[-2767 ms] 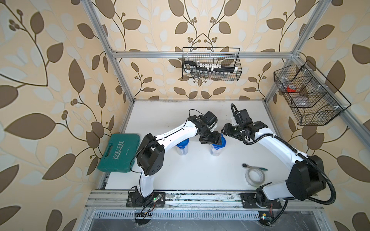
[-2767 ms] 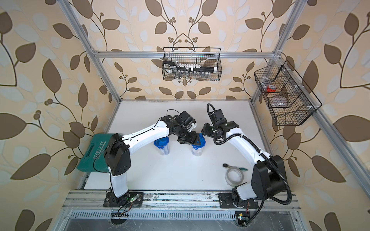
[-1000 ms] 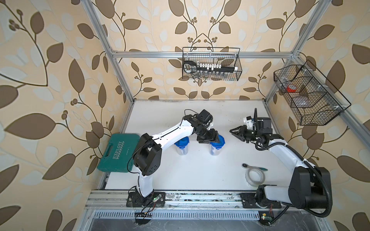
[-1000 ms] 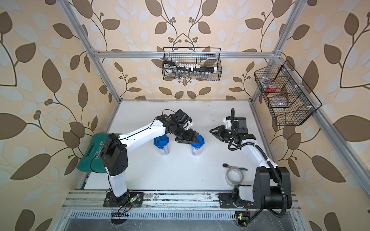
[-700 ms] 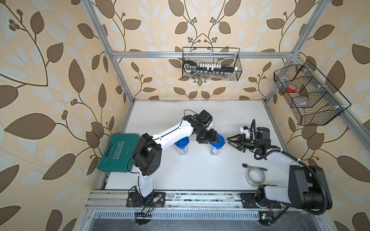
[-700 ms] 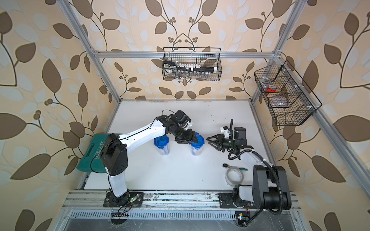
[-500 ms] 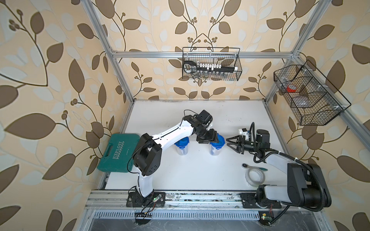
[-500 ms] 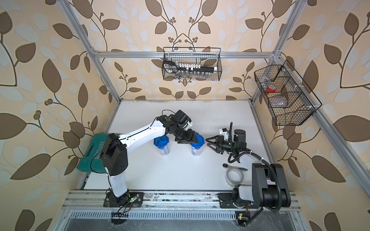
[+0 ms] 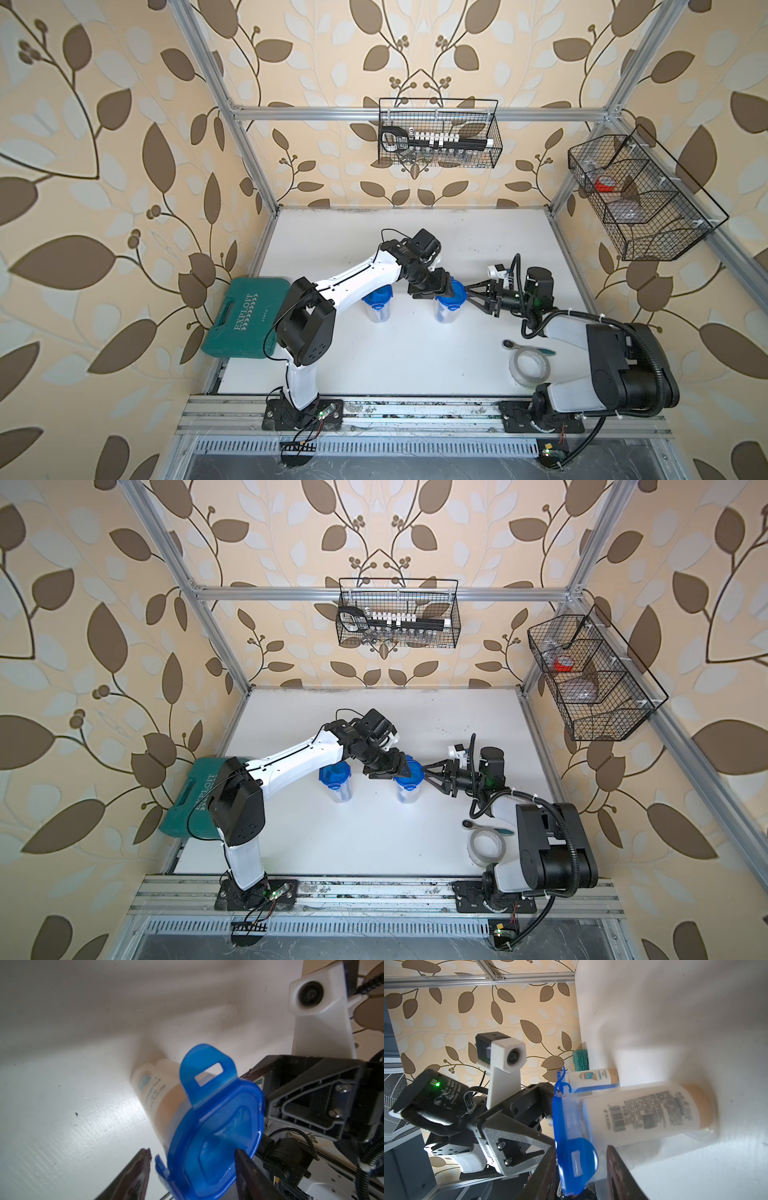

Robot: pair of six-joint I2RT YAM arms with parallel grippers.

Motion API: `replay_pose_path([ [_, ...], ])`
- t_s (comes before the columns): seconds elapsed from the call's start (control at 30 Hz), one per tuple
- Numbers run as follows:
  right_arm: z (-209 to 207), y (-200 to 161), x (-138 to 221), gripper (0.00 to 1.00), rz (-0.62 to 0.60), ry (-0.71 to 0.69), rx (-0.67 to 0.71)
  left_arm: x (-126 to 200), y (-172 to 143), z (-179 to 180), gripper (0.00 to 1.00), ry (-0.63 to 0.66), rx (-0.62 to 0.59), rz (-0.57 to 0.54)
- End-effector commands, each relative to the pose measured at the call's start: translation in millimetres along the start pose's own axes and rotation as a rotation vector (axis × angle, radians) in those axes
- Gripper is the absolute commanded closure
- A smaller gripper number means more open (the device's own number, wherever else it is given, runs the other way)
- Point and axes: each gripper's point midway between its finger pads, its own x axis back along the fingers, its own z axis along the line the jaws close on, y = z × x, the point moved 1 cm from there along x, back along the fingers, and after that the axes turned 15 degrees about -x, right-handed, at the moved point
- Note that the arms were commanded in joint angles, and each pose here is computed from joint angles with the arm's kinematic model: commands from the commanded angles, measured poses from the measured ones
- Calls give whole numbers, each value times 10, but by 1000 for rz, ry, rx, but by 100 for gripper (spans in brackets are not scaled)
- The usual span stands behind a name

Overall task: Take out toiletry kits
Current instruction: Unfasten the latch on the container.

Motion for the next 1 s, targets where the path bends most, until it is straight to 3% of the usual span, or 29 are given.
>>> replay_pose_path([
  [0.0, 6, -18, -18, 62, 11, 24, 3, -76, -203, 283, 35, 92, 63, 67],
  [0.53, -57, -96, -42, 65, 46, 46, -30, -175, -305, 427, 37, 136, 95, 107],
  [0.97, 111, -52, 157, 76, 7, 90, 4, -287, -559, 687, 40, 224, 141, 172],
])
